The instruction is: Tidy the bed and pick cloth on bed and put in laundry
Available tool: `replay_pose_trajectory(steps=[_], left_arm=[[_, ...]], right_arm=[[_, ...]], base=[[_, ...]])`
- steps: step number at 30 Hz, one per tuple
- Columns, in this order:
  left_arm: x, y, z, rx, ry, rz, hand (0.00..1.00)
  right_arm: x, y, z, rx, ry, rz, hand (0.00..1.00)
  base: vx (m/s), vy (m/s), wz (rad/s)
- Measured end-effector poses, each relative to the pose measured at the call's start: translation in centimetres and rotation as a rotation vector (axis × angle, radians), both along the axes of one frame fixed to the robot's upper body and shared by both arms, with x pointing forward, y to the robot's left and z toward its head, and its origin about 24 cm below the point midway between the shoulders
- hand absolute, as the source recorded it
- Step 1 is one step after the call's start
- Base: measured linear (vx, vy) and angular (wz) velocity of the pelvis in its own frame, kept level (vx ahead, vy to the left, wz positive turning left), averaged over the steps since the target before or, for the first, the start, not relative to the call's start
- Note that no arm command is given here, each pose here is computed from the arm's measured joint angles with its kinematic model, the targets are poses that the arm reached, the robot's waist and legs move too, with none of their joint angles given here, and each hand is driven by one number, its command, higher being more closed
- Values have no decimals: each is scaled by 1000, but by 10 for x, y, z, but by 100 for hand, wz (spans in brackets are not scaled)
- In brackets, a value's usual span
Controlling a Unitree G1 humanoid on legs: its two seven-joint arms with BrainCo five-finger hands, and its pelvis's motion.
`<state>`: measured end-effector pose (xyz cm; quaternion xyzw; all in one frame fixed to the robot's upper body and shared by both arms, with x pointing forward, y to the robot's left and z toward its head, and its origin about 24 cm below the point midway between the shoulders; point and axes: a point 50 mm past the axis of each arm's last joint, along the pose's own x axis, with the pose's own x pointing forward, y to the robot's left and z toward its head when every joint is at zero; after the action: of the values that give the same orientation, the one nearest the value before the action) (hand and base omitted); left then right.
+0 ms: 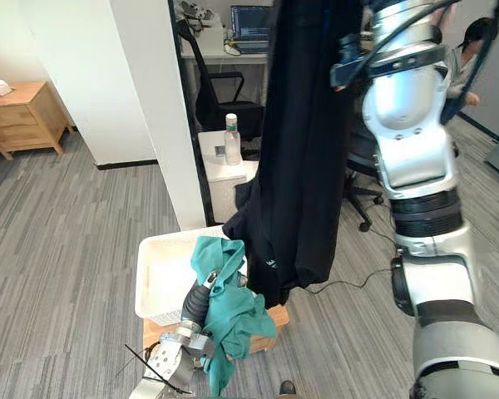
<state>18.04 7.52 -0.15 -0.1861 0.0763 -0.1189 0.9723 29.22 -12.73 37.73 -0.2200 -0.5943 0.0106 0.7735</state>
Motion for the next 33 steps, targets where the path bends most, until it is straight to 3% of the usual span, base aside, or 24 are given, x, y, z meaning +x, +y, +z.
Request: replay_pose_trajectory(steps=[10,33], left_arm=[[-5,-15,-3,-19,20,-52,100],[-3,-27,-7,-29,29,-128,100]], right_arm=[[48,48,-44,12,295,56,100],[36,88,-20,-26,236,150,100]], base=[[-61,-57,11],[-31,-21,12]])
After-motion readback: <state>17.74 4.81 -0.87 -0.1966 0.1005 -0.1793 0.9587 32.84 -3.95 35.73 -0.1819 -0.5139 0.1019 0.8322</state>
